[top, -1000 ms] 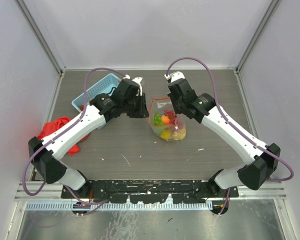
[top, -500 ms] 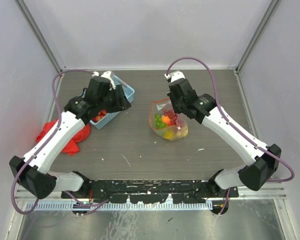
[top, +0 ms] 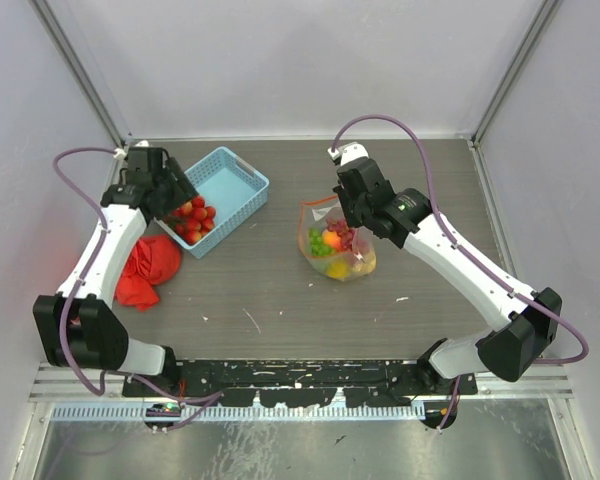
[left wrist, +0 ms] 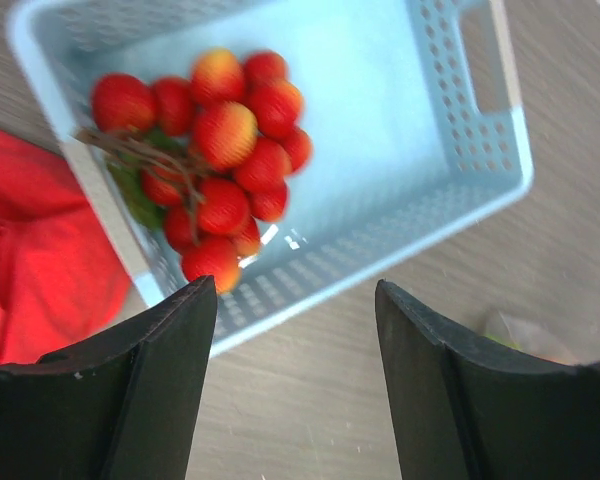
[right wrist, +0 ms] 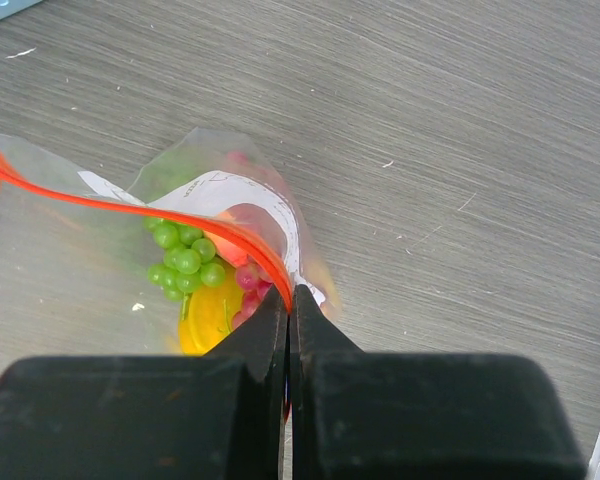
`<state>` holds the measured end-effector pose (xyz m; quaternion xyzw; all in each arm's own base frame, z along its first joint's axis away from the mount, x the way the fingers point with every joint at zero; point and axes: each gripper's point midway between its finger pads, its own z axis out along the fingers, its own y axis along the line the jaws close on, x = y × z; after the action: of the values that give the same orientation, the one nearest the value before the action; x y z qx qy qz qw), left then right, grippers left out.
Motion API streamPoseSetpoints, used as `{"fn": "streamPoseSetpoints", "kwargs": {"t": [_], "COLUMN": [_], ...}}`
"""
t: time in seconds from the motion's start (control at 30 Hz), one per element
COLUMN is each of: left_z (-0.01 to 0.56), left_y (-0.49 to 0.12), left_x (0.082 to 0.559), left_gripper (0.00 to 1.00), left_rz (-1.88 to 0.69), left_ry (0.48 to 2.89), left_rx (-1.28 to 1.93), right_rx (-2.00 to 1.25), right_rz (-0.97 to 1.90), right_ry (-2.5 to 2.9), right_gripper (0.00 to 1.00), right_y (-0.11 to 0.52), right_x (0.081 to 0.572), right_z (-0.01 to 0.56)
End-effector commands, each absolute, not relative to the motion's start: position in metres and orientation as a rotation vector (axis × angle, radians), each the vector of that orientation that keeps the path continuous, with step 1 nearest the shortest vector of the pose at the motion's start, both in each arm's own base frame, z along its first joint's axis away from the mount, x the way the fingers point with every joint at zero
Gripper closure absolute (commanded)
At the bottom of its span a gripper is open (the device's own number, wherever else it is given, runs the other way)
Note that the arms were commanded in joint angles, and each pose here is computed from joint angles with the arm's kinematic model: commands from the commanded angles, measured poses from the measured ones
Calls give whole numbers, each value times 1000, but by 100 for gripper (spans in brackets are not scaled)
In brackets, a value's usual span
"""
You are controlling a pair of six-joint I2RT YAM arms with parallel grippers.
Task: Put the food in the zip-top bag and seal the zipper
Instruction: Pick up the fake fruit from the bin.
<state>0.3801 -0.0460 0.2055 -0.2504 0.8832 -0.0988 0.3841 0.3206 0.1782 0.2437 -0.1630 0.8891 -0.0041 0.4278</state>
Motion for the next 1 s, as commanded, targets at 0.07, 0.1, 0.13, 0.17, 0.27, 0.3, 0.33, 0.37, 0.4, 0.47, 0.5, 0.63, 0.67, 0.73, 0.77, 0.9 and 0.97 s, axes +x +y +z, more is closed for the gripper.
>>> {"fn": "streamPoseSetpoints", "kwargs": {"t": [0.07, 0.1, 0.13, 0.17, 0.27, 0.3, 0.33, 0.37, 0.4, 0.47, 0.5, 0.63, 0.67, 0.73, 0.77, 0.9, 0.97], "left_z": [204, 200, 197, 194, 186, 184, 181, 176, 171, 165, 163, 151, 147, 142, 140, 134, 131], "left_y": [23, 31, 40, 46, 57, 59, 61, 64, 67, 69, 68, 63, 64, 61, 59, 51, 48], "left_x": [415, 418, 420, 422, 429, 432, 435, 438, 440, 443, 445, 450, 450, 450, 451, 452, 452], "left_gripper": [34, 34, 34, 34, 34, 34, 34, 35, 35, 38, 40, 48, 50, 53, 56, 62, 63], "left_rz": [-170, -161, -143, -120, -90, -84, -79, -66, -56, -52, -61, -89, -87, -98, -113, -165, -183], "left_ry": [2103, 2101, 2097, 2094, 2099, 2099, 2103, 2113, 2124, 2143, 2147, 2170, 2177, 2194, 2200, 2218, 2221], "left_rx": [-843, -865, -887, -903, -922, -921, -922, -927, -936, -944, -941, -939, -943, -941, -938, -925, -927], "right_rx": [-363, -365, -366, -367, -372, -373, -374, -376, -374, -376, -376, -375, -373, -375, -374, -380, -379], "right_rz": [48, 50, 50, 52, 60, 62, 62, 61, 60, 61, 60, 53, 49, 48, 47, 50, 48], "right_ry": [2143, 2143, 2145, 2147, 2147, 2147, 2147, 2148, 2147, 2147, 2148, 2150, 2149, 2151, 2151, 2154, 2157], "right_gripper": [99, 99, 99, 99, 99, 99, 99, 99, 99, 99, 99, 99, 99, 99, 99, 99, 99], "right_y": [182, 182, 182, 182, 185, 185, 185, 185, 185, 185, 185, 185, 184, 185, 185, 187, 187], "right_x": [325, 325, 325, 325, 326, 326, 326, 326, 326, 326, 326, 326, 327, 327, 328, 330, 330], "right_z": [266, 266, 265, 264, 263, 263, 263, 262, 263, 263, 263, 262, 262, 261, 261, 261, 259]}}
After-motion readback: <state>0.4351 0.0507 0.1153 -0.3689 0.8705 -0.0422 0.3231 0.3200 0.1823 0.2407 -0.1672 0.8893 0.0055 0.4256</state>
